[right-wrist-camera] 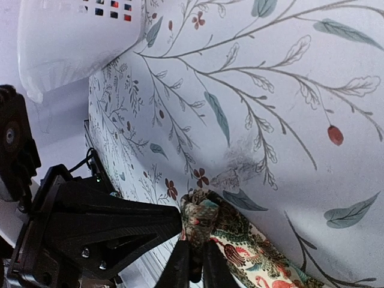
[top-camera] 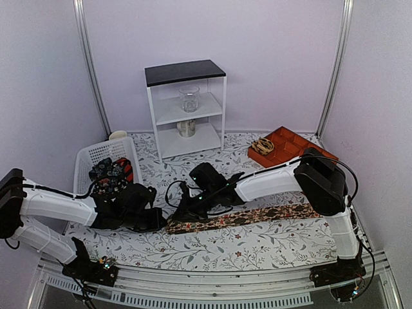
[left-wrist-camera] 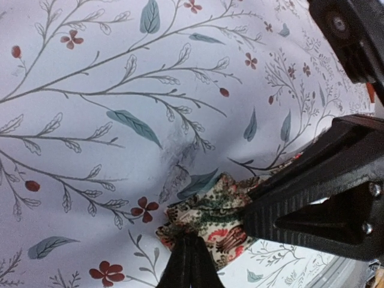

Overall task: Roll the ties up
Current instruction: Roll the tie at the center of the board.

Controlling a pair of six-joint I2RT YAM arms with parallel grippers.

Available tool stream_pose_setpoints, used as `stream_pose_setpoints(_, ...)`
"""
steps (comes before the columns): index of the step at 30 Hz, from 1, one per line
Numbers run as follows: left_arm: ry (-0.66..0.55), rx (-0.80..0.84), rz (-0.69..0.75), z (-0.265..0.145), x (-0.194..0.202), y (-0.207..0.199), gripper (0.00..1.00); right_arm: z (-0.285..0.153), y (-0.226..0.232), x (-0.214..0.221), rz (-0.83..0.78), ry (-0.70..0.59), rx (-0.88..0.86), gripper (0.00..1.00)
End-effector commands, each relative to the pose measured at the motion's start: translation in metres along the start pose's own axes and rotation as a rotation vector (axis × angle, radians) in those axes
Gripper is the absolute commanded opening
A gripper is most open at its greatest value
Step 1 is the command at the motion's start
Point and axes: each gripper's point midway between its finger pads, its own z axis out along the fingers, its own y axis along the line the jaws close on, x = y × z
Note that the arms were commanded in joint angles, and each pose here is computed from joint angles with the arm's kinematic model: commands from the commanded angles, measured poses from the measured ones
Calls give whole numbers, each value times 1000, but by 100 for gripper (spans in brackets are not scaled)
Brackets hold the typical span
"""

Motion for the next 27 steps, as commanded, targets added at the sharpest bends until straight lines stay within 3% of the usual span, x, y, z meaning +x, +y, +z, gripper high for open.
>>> stream_pose_setpoints(1, 6, 22, 17, -1, 5, -6, 0, 5, -3, 2, -15, 5, 3, 4)
stream_pose_setpoints(3, 5, 23, 13, -2, 4, -7, 0, -1, -5, 5, -12, -1, 10, 0)
stream_pose_setpoints(20, 31, 125, 51, -9, 6, -30, 0, -33, -2, 15, 21, -111, -2, 0)
stream_pose_setpoints(27, 2, 65, 45, -4, 2, -19, 1, -42, -11, 19, 39, -143, 31, 0)
